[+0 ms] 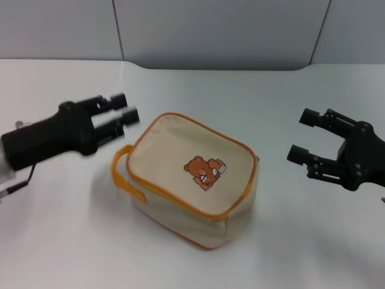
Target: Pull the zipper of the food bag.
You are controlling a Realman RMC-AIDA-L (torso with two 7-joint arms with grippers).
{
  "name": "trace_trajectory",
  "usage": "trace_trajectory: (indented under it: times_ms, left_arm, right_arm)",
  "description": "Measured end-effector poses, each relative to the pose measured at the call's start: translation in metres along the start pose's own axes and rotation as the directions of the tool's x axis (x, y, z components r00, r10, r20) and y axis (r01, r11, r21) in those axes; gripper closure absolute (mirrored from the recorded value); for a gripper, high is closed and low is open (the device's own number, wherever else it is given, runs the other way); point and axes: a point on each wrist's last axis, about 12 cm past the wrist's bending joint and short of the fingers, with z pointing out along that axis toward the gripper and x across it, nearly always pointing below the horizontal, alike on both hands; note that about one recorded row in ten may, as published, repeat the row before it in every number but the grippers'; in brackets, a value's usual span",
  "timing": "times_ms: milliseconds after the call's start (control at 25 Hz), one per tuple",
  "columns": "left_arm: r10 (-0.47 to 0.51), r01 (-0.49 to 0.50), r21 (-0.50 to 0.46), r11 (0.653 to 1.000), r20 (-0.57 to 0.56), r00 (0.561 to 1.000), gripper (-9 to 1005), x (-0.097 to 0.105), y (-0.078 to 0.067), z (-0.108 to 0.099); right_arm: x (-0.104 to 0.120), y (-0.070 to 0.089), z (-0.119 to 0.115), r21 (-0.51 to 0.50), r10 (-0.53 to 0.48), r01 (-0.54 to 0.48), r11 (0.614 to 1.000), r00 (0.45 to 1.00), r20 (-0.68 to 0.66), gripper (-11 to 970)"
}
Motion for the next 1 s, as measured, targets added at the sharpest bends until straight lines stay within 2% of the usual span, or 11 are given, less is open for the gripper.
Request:
trace_trajectory:
  times_ms: [120,240,360,600,1000]
  left_arm:
    - [0.018,-0.012,0.148,0.989,-0.044,0.999,557,-0.003,-0.012,-0.003]
    - [0.033,-0.003,0.241,0.971,-0.122,0.992,415,0.001,-0.02,0.001]
    - [0.041,0.006,0.275,0.962,-0.167,0.985,318,0.006,-0.024,0.006]
    - [0.054,-0.001,0.287,0.958,-0.176,0.983,172,0.007,-0.025,0.007]
    - [0.056,-0.002,0.284,0.959,-0.181,0.982,170,0.008,-0.024,0.008]
  right_arm:
    - [-0.006,0.001,0.001,-0.085,0.007,-0.011,0.996,0.999,-0.053,126]
    - [-0.008,0.005,0.003,-0.178,-0.005,-0.019,0.984,0.991,-0.132,126]
    - [-0.008,0.006,0.005,-0.22,-0.003,-0.036,0.975,0.984,-0.178,126]
    - [-0.008,0.006,0.005,-0.223,-0.006,-0.035,0.974,0.983,-0.182,127]
    - [-0.008,0.006,0.006,-0.22,-0.01,-0.031,0.975,0.984,-0.179,126]
